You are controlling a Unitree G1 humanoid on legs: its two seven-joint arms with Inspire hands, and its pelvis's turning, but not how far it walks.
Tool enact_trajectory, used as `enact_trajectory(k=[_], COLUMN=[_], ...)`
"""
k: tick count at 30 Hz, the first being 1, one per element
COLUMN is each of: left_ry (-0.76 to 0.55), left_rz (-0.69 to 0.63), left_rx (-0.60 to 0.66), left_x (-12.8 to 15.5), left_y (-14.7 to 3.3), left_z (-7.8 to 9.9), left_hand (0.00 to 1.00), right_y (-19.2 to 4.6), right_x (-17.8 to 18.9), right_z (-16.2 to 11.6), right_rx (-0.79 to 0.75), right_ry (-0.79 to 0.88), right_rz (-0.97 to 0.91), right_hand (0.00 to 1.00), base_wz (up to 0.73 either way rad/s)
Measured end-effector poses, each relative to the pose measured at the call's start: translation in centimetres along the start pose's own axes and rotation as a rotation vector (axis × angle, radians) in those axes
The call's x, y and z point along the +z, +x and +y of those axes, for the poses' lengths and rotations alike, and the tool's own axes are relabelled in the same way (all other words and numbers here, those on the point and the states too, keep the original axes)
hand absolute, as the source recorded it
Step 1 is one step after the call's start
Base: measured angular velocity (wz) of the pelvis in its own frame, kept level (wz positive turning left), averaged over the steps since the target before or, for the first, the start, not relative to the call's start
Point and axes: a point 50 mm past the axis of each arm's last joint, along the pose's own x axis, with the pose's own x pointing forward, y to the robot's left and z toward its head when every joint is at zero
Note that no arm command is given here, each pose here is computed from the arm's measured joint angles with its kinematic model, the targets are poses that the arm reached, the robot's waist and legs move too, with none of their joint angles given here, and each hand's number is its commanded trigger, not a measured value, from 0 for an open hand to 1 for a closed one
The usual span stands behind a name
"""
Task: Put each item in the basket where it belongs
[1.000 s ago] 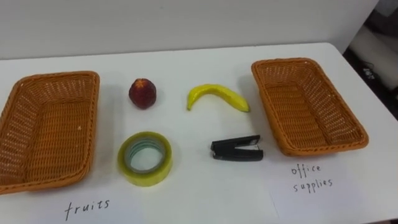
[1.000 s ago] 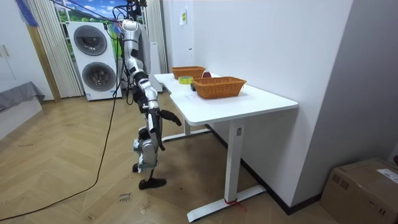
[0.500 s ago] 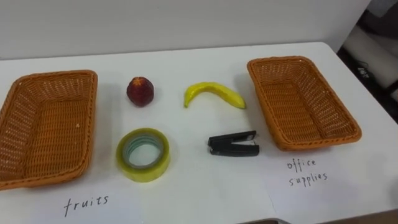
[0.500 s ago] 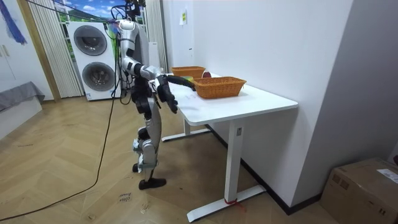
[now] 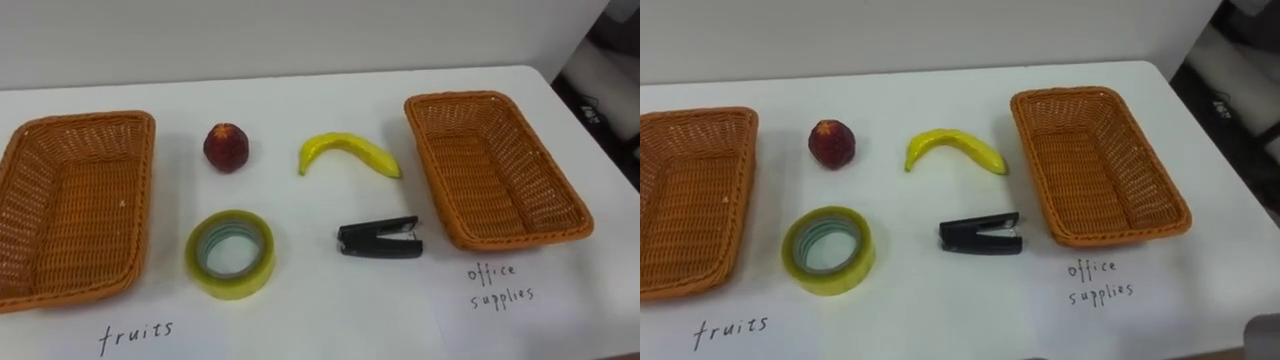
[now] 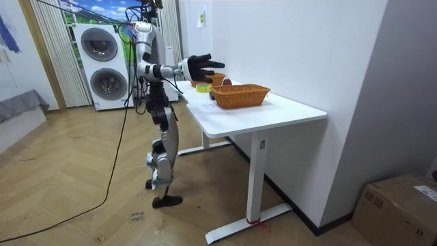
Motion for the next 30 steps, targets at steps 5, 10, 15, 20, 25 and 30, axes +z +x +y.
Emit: enact_trajectory(k=[5, 10, 15, 20, 25, 30], left_ry=[0.012, 0.012, 0.014, 0.013, 0.013, 0.027], left_rz=[-0.002, 0.012, 0.019, 0.013, 0.012, 0.010], left_rx=[-0.003, 0.001, 0.004, 0.005, -0.002, -0.001], left_x=[-0.1, -0.7, -1.1, -1.2, -1.1, -1.1], left_y=[0.0, -0.2, -0.3, -0.2, -0.2, -0.2], left_z=[0.0, 0.2, 0.3, 0.4, 0.3, 0.3], left_hand=[0.00, 0.00, 0.00, 0.00, 0.00, 0.00], right_y=[-0.6, -1.3, -2.6, -3.1, -3.5, -4.5], right_x=[2.3, 4.1, 6.0, 7.3, 7.7, 7.3], right_z=[1.5, 2.6, 3.9, 5.1, 5.7, 7.0], right_rx=[0.108, 0.189, 0.283, 0.393, 0.471, 0.617], right_ry=[-0.013, 0.020, 0.001, -0.057, -0.058, -0.091], right_rz=[-0.139, -0.221, -0.349, -0.458, -0.475, -0.473], right_hand=[0.00, 0.00, 0.00, 0.00, 0.00, 0.00], base_wz=[0.04, 0.01, -0.01, 0.00, 0.00, 0.02])
